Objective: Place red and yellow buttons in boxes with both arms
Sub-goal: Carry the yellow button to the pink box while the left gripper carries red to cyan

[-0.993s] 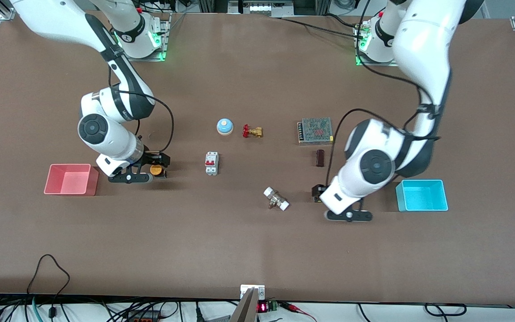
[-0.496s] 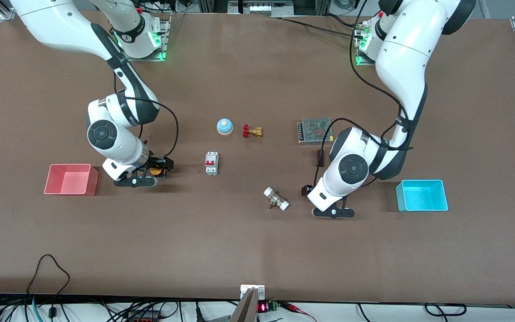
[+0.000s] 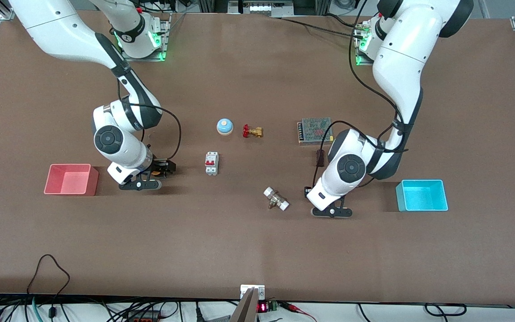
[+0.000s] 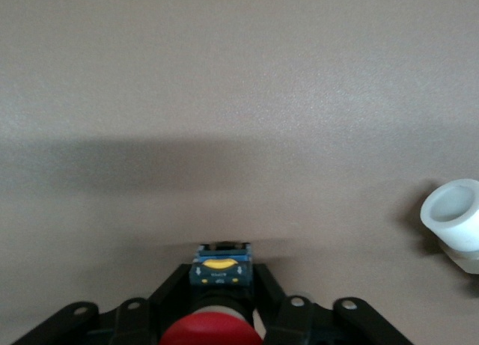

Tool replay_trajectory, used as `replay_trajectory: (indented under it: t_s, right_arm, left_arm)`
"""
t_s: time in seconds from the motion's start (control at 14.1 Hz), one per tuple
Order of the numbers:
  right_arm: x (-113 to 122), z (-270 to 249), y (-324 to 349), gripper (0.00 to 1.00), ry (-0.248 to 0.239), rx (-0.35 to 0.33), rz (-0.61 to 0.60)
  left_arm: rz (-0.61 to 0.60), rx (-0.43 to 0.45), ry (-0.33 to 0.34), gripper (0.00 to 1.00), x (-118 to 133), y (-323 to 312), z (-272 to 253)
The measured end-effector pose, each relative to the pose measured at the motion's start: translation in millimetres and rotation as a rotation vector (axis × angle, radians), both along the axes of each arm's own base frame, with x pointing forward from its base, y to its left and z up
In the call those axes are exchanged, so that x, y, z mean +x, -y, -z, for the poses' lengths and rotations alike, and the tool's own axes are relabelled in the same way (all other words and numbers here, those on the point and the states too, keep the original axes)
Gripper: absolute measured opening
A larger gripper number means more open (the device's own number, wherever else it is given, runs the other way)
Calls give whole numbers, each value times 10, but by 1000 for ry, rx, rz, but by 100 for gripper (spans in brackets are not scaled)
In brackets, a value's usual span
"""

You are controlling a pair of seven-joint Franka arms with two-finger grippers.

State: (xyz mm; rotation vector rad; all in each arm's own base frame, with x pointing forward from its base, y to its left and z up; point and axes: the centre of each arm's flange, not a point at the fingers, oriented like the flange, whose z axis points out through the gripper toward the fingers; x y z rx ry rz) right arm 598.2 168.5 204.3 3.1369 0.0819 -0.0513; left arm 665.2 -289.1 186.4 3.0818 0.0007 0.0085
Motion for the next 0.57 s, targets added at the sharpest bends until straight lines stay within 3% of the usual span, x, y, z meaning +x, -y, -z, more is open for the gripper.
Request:
replay_trajectory:
  t_s: [0.14,0.5,0.57]
  right_arm:
    - [-2,12,0,97,-2,-1,-1]
    - [-2,24,1,46,4,-17,-23]
    - [1,20,4,43,5,-18,-23]
  left_arm:
    - [-9,3,7,38,52,-62,-97]
    - [-58,56,-46,38,277,-821,-1149]
    - [-57,61,-58,38,324,-1122,-1403]
